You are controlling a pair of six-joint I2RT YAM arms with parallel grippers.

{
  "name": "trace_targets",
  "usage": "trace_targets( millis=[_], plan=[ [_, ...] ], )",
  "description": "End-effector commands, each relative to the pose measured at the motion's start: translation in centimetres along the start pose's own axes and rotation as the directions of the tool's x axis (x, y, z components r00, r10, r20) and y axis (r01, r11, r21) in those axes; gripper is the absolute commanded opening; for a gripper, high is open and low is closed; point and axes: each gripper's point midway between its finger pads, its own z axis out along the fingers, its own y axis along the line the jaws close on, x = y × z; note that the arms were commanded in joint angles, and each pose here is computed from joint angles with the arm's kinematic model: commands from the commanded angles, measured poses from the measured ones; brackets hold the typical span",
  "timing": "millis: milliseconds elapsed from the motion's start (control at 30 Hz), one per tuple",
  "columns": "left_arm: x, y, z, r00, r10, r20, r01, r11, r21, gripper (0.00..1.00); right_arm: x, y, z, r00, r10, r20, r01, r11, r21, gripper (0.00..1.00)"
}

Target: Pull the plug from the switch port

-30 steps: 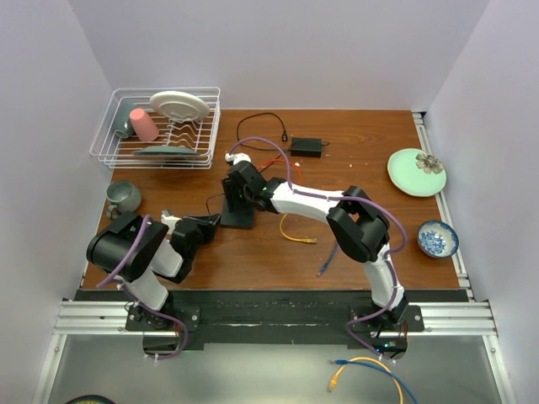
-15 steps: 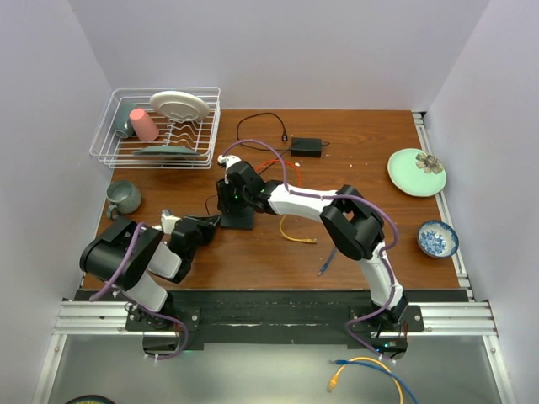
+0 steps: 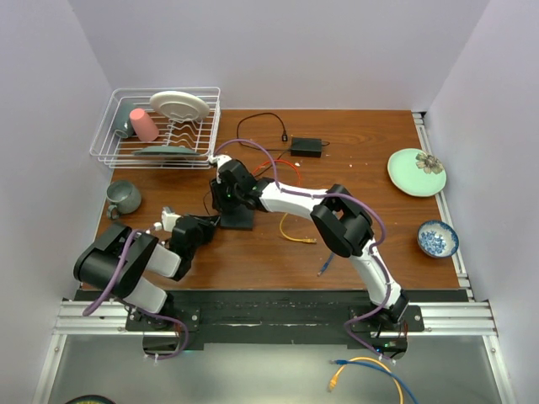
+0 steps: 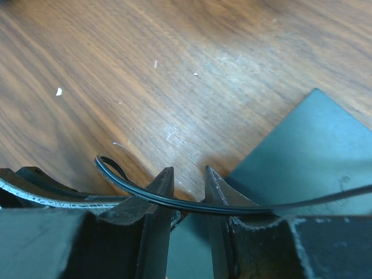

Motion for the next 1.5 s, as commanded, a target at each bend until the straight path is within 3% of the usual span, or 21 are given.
trace_targets(
  millis=[0, 100, 200, 400, 433, 933, 1200, 1300, 1333, 1467],
  plan=[
    [-0.1, 1.1, 0.1, 0.997, 0.083, 0.01, -0.082, 0.995, -0.054, 0.0, 3.0, -1.0, 0.6, 0.995, -0.021, -0.096, 0.024, 0.999, 0.032, 0.31],
    [-0.4, 1.1, -0.2, 0.996, 0.083, 0.025, -0.081, 0.995, -0.058, 0.0, 4.5, -2.0, 0.9, 0.992, -0.017, -0.125, 0.024, 0.998, 0.058, 0.25],
    [-0.8, 1.0, -0.5, 0.995, 0.087, 0.041, -0.084, 0.995, -0.062, 0.0, 6.4, -3.2, 1.1, 0.988, 0.0, -0.155, 0.011, 0.997, 0.073, 0.11],
    [-1.4, 1.0, -0.7, 0.994, 0.092, 0.067, -0.087, 0.994, -0.07, 0.0, 8.1, -5.4, 1.0, 0.983, 0.095, -0.157, -0.085, 0.994, 0.064, 0.09],
    [-1.4, 1.0, -0.8, 0.994, 0.087, 0.071, -0.082, 0.994, -0.07, 0.0, 8.0, -5.8, 0.9, 0.982, 0.11, -0.152, -0.101, 0.993, 0.067, 0.04],
    [-4.6, 1.4, -1.0, 0.986, 0.047, 0.161, -0.032, 0.995, -0.098, 0.0, 9.3, -7.8, 0.1, 0.978, 0.117, -0.174, -0.103, 0.991, 0.087, 0.0],
    [-4.2, 1.3, -0.7, 0.989, 0.05, 0.141, -0.036, 0.995, -0.097, 0.0, 7.5, -7.1, -0.7, 0.985, 0.108, -0.132, -0.1, 0.993, 0.065, 0.0],
    [-3.9, 1.5, -0.7, 0.99, 0.046, 0.131, -0.033, 0.995, -0.097, 0.0, 3.9, -5.2, -2.3, 0.992, 0.11, -0.056, -0.109, 0.994, 0.019, 0.26],
    [-3.7, 1.6, -0.7, 0.992, 0.04, 0.123, -0.028, 0.995, -0.097, 0.0, 2.1, -4.4, -3.3, 0.993, 0.118, -0.023, -0.118, 0.993, -0.002, 0.42],
    [-3.1, 1.7, -0.6, 0.994, 0.027, 0.105, -0.018, 0.996, -0.089, 0.0, -2.3, -2.3, -5.8, 0.989, 0.135, 0.062, -0.133, 0.99, -0.046, 0.58]
  ],
)
